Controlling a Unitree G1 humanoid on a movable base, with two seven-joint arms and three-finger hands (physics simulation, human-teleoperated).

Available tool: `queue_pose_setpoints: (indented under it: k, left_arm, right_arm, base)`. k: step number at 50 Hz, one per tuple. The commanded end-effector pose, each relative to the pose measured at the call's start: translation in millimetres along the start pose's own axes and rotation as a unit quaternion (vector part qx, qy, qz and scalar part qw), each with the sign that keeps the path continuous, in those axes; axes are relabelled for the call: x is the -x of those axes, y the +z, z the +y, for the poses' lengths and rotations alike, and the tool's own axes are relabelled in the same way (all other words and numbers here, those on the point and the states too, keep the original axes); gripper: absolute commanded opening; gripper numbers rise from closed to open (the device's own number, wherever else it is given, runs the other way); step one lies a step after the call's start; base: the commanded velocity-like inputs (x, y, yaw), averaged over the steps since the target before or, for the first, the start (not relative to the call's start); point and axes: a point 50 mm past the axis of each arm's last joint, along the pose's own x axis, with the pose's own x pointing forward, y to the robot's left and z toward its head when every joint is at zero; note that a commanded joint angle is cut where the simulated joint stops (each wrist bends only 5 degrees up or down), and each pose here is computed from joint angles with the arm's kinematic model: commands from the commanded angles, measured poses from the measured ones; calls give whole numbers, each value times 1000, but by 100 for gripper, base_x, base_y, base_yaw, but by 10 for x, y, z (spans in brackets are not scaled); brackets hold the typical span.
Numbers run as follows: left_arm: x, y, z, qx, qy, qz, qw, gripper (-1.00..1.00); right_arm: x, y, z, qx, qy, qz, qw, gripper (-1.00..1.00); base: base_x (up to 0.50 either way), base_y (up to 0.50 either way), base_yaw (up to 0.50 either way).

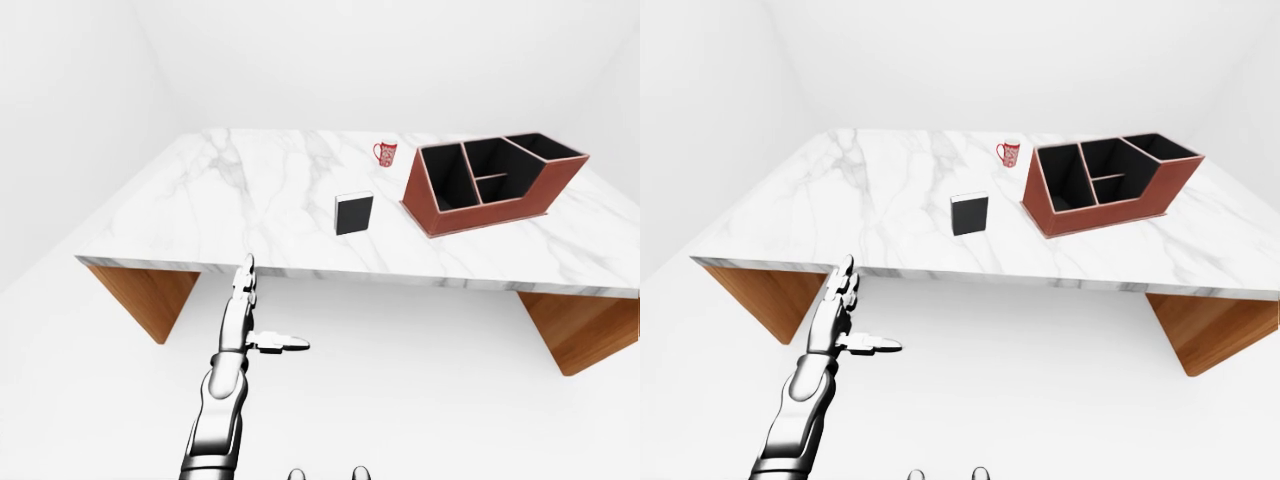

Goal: Pick up the book and place it in the left compartment of the caddy.

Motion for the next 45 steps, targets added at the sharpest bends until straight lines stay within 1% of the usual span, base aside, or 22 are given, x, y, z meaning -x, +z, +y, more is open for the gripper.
queue_pose_setpoints:
  k: [1,15,20,29,32,33,43,45]
  left_arm:
    - [1,-5,-4,-2,-1,1,1000,100]
    - [0,16,-13,-3,-3,-3,1000,100]
    - [-7,-9,-2,-2,0,2,1000,100]
    - [-6,-9,-7,-2,-2,2,1000,100]
    - [-8,-16,-8,-2,-3,4,1000,100]
    - [-8,-15,-10,-2,-3,3,1000,100]
    - [-16,-40,-8,-3,-3,9,1000,100]
    - [-12,-31,-11,-3,-3,7,1000,100]
  right_arm:
    - [-1,-17,6,0,1,3,1000,100]
    - [0,19,13,-1,4,-4,1000,100]
    - [5,-27,10,-1,4,4,1000,100]
    - [4,2,8,-1,4,-1,1000,100]
    - [8,-41,9,-1,4,7,1000,100]
    - [5,-8,10,-1,4,1,1000,100]
    - [4,-10,11,1,3,2,1000,100]
    - [6,23,14,-5,14,-3,1000,100]
  base:
    - [0,0,26]
    - [0,0,26]
    - [0,0,26]
    - [0,0,26]
    - [0,0,26]
    - [0,0,26]
    - [0,0,23]
    - [0,0,0]
